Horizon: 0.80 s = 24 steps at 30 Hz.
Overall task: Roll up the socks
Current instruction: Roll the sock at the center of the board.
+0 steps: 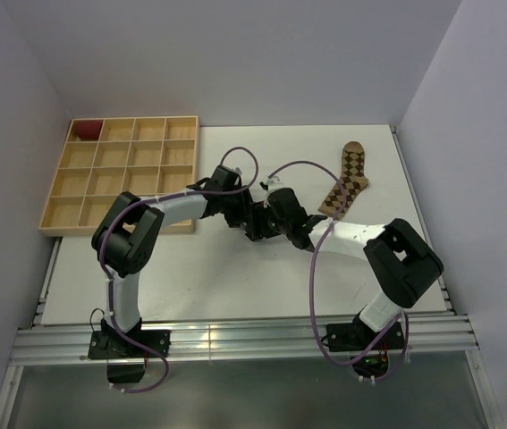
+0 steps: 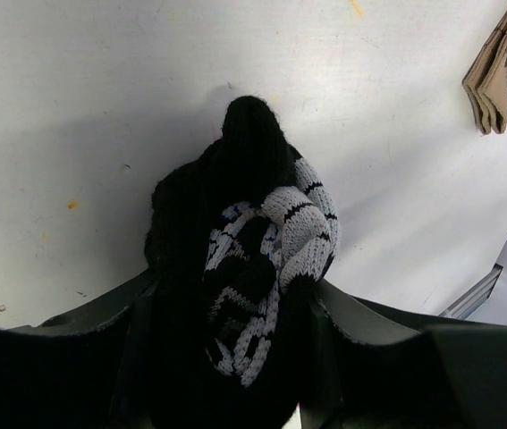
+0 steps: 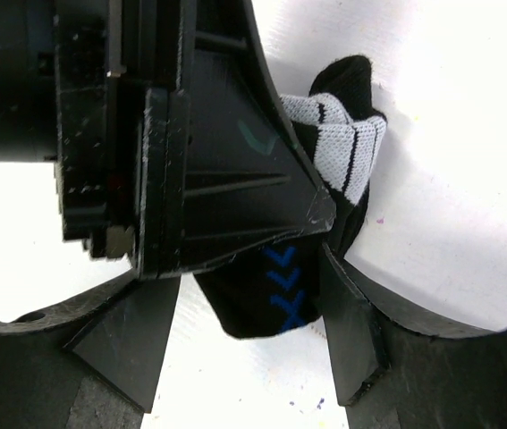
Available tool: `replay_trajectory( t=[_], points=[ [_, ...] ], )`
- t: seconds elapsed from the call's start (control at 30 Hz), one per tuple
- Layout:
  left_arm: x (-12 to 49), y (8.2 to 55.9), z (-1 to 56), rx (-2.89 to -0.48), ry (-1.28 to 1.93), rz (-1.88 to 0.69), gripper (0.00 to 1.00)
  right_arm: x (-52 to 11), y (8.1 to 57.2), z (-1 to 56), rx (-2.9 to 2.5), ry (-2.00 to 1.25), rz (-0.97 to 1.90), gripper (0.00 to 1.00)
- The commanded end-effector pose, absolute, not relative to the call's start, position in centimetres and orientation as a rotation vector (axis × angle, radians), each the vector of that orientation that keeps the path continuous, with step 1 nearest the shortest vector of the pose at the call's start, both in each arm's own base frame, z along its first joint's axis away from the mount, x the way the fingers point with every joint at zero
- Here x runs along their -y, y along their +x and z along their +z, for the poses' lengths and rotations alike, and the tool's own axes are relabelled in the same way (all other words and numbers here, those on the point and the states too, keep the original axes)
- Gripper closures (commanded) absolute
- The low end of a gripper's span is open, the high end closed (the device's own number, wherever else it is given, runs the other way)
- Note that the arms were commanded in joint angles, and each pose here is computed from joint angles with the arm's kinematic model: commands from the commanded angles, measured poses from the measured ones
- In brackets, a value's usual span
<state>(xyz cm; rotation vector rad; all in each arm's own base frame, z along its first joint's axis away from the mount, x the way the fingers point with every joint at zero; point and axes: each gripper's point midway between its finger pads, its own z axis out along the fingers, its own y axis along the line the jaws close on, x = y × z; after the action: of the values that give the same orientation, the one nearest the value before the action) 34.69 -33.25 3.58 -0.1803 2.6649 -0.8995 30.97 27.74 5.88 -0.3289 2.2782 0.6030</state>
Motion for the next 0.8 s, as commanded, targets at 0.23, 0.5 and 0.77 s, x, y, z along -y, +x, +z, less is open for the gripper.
replay_trajectory(
  t=[0.23, 0.5, 0.77],
  points=[
    [30.6, 34.4, 0.1, -2.727, -0.226, -0.700, 1.00, -28.6, 28.2, 6.7, -2.311, -0.387, 0.720, 0.30],
    [30.8, 34.4, 0.3, -2.719, -0.233, -0.721, 1.00, -28.6, 28.1, 5.4, -2.344, -0.390, 0.709, 0.32],
    [30.9, 34.1, -0.1, -2.724, -0.242, -0.746, 1.00, -28.4, 28.8, 3.5, -2.390, -0.368, 0.705, 0.59]
  ],
)
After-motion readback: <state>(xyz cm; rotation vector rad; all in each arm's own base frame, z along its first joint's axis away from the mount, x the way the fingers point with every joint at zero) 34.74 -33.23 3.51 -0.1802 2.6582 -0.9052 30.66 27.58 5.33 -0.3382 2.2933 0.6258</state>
